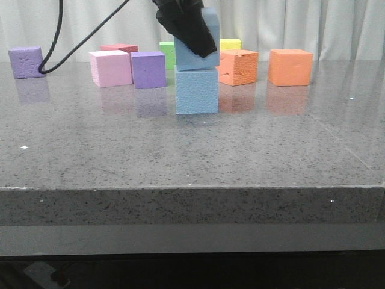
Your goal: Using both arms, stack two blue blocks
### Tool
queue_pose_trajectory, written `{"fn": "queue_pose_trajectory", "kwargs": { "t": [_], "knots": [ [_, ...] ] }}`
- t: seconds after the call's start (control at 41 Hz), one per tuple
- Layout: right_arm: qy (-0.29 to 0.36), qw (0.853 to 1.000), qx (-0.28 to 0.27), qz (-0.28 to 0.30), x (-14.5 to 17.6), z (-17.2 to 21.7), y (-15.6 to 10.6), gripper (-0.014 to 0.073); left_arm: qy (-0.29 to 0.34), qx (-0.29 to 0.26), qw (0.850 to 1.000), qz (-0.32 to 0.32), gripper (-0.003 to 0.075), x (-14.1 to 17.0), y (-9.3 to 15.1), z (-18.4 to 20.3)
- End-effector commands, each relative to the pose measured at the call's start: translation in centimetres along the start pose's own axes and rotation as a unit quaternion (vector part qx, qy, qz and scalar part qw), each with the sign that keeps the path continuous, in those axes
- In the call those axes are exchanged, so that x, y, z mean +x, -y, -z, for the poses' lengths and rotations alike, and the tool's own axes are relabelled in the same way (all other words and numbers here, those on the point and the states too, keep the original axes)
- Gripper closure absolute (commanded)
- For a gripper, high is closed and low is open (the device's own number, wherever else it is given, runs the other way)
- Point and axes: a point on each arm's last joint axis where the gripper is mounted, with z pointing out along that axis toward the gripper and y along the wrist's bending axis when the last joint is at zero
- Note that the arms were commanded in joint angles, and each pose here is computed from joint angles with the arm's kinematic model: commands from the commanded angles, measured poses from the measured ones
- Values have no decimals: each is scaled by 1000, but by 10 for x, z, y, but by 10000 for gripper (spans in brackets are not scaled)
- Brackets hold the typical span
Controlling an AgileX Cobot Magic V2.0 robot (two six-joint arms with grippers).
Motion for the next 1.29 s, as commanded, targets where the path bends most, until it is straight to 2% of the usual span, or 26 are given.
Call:
{"fn": "queue_pose_trajectory", "kwargs": {
  "t": [0.0,0.195,0.269,0.562,0.781,0.977,1.27],
  "knots": [
    [42,999,4,0,-11,6,1,-69,45,-51,998,-7,321,-18,-5,35],
    [42,999,4,0,-11,6,1,-69,50,-59,997,-6,181,-19,-7,35],
    [42,999,4,0,-11,6,1,-69,50,-60,997,-6,151,-19,-7,35],
    [42,999,4,0,-11,6,1,-69,51,-61,997,-4,148,-19,-7,37],
    [42,999,4,0,-11,6,1,-69,68,-81,994,10,148,-25,-5,66],
    [42,999,4,0,-11,6,1,-69,113,-95,984,102,153,-34,0,107],
    [42,999,4,0,-11,6,1,-69,180,-103,942,265,153,-41,18,181]
  ]
}}
